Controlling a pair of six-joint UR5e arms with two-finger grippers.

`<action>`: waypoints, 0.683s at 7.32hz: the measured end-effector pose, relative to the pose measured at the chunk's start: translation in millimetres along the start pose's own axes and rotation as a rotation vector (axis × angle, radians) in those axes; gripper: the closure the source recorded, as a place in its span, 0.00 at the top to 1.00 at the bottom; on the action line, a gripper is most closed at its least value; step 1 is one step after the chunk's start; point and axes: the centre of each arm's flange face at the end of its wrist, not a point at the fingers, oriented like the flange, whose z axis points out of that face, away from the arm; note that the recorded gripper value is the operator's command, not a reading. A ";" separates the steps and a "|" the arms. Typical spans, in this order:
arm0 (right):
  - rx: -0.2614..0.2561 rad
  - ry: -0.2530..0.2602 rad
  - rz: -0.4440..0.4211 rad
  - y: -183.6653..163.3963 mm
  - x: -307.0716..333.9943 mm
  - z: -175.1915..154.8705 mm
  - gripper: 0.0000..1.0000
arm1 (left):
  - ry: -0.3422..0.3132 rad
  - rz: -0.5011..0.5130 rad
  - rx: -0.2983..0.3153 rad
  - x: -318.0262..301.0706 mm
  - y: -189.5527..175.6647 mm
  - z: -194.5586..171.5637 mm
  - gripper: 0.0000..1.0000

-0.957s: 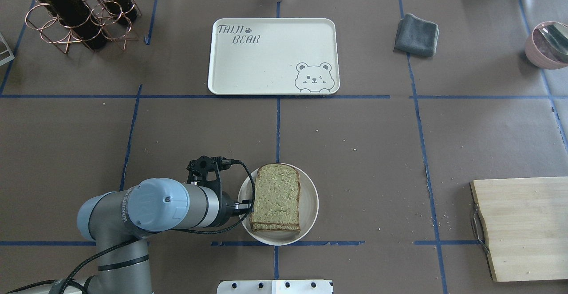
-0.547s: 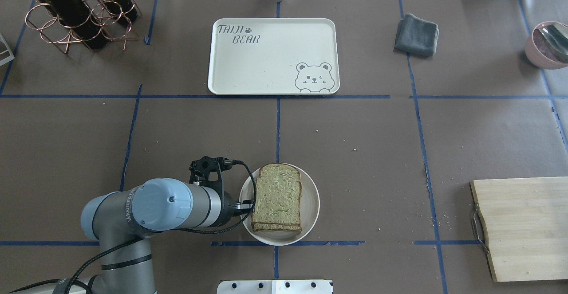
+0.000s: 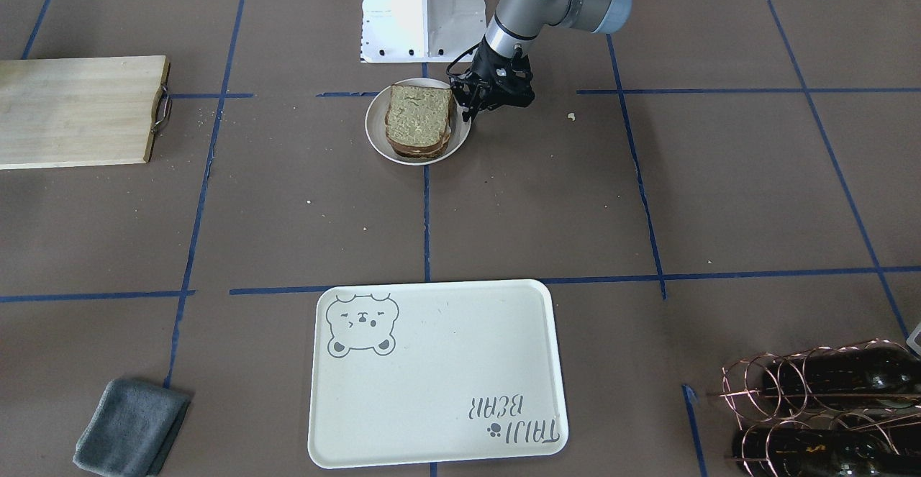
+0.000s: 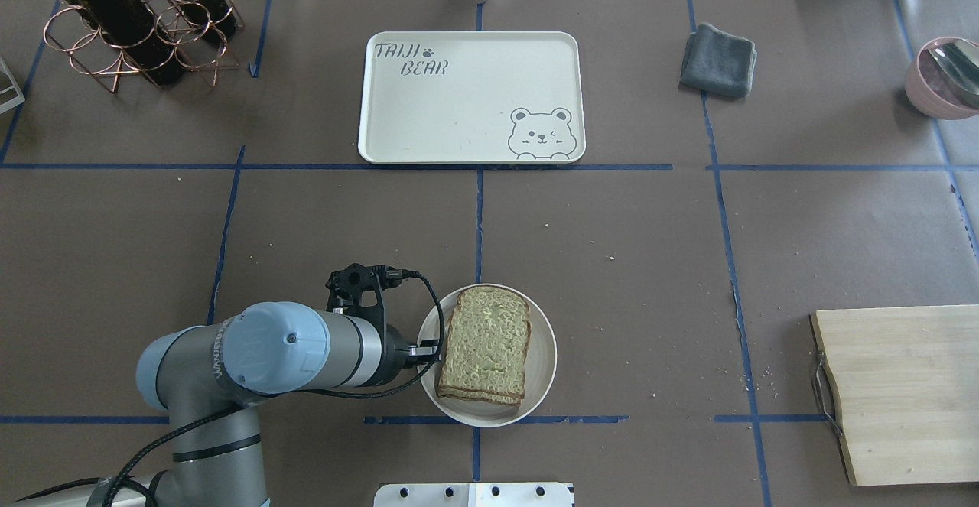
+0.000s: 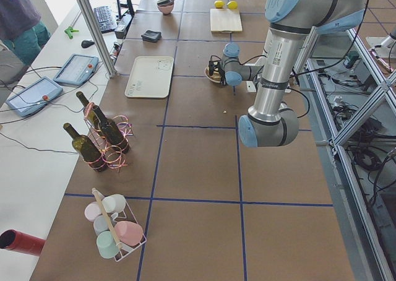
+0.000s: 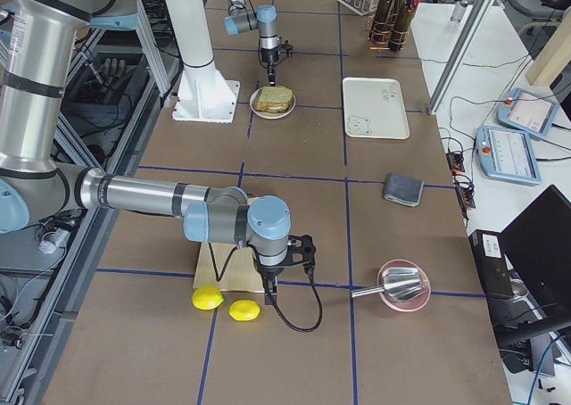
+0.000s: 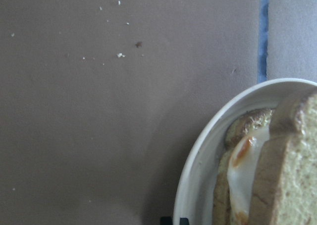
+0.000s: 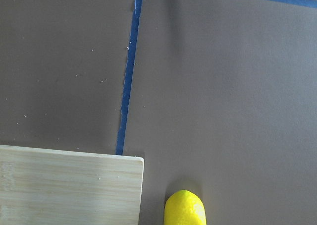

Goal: Make sandwich and place on tray
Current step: 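Carry the plate with the left gripper onto the TAIJI BEAR tray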

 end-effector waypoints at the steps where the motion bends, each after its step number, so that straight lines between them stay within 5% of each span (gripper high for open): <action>1: -0.003 0.000 0.002 0.4 1.3 1.5 1.00 | 0.019 -0.010 0.024 6.0 -20.6 -11.2 0.00; 5: -0.010 0.000 0.007 2.2 4.1 4.9 1.00 | 0.045 0.021 0.073 -0.8 -159.4 -68.1 0.00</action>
